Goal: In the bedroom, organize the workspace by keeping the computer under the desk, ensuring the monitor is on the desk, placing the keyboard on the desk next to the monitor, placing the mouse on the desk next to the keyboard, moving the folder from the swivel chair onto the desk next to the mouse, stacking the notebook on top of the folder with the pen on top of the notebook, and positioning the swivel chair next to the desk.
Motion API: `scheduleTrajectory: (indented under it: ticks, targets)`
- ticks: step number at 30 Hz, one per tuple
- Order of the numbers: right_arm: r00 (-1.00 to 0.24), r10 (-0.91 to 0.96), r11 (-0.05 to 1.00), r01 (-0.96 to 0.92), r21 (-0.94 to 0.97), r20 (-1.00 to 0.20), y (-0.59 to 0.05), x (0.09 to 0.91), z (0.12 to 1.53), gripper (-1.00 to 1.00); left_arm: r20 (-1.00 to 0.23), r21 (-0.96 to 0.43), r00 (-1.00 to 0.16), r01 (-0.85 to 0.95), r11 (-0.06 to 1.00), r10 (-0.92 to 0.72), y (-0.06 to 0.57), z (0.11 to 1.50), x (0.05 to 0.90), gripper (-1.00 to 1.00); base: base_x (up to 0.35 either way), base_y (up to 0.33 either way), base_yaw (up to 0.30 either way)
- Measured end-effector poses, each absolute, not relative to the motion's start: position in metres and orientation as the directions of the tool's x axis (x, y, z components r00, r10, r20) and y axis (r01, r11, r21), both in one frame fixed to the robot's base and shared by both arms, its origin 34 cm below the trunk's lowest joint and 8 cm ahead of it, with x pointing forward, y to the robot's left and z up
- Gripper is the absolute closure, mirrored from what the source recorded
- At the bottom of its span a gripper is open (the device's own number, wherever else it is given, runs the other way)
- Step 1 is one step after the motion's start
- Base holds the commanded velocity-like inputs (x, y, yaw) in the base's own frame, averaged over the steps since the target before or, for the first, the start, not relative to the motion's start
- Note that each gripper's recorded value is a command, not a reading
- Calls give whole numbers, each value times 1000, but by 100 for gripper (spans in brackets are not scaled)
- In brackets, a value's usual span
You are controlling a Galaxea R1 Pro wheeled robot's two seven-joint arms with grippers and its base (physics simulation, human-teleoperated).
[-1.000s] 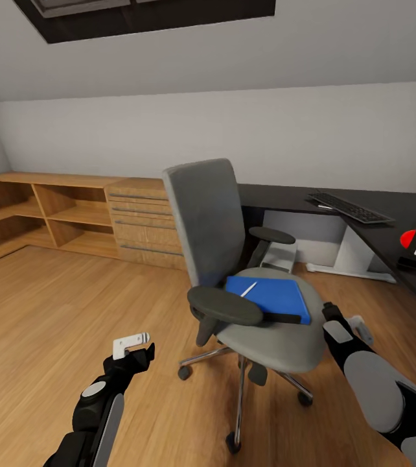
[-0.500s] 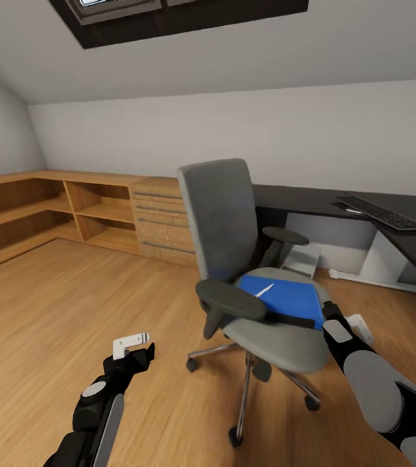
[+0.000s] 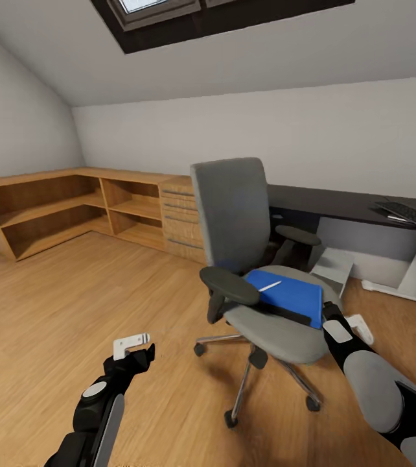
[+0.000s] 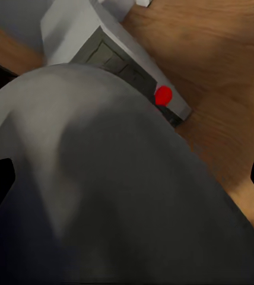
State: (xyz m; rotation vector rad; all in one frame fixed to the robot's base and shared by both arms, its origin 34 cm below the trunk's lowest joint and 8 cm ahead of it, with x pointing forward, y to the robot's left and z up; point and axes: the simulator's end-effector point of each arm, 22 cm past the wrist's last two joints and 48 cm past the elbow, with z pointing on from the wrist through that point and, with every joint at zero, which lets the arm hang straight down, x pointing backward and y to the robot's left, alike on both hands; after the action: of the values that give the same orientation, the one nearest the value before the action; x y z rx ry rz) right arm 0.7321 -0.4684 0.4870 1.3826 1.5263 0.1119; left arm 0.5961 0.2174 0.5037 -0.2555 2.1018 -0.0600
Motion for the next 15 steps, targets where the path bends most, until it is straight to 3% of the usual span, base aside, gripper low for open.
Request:
scheduleTrajectory:
  ticks: [15]
  targets:
    - [187, 779, 336, 681, 650, -599, -467, 732, 486, -100, -832, -144, -516, -156, 977, -205, 215, 494, 594, -100, 0, 0, 277]
